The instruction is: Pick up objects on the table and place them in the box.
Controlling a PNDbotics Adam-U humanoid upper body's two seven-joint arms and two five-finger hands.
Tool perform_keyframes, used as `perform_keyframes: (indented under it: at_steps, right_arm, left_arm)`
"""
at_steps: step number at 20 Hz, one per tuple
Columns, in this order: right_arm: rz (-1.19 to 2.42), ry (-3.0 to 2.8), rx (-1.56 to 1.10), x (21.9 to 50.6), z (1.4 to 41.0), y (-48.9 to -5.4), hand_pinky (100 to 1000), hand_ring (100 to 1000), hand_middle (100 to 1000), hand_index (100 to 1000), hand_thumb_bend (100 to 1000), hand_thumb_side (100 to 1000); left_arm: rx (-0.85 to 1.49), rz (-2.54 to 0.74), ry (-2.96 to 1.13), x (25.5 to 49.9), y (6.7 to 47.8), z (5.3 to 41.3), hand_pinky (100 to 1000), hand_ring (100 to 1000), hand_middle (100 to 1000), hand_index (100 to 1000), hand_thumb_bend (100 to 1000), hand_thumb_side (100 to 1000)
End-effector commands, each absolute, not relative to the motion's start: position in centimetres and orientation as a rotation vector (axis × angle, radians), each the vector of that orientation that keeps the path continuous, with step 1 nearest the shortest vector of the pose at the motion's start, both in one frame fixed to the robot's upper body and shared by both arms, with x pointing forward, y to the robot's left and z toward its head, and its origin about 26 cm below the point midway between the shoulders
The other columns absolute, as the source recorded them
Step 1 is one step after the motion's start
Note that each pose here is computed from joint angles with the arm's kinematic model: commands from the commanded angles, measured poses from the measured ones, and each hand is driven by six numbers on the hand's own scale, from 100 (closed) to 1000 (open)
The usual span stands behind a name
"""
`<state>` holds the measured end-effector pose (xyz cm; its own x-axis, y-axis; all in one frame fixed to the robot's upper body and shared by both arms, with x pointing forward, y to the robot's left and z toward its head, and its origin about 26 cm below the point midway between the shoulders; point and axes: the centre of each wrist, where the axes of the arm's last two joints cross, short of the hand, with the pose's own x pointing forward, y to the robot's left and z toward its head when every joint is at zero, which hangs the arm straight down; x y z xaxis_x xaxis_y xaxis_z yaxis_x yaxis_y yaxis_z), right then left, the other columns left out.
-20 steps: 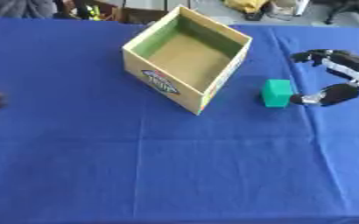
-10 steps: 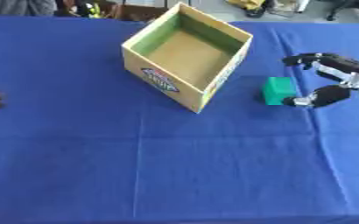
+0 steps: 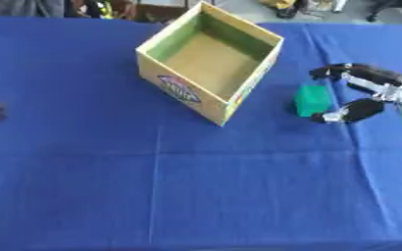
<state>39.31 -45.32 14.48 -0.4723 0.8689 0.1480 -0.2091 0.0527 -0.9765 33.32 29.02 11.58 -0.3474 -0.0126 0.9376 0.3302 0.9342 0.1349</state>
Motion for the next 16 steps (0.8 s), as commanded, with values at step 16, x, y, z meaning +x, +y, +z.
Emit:
perform_keyframes:
  at_steps: [16]
  right_arm:
    - [1.631,-1.4,-0.782,39.41,15.56,-45.54,765,797,591,758,381,347]
  left_arm:
    - [-0.226,-0.383,-1.922,33.36,29.04,12.46,839,776,607,684,377,1000]
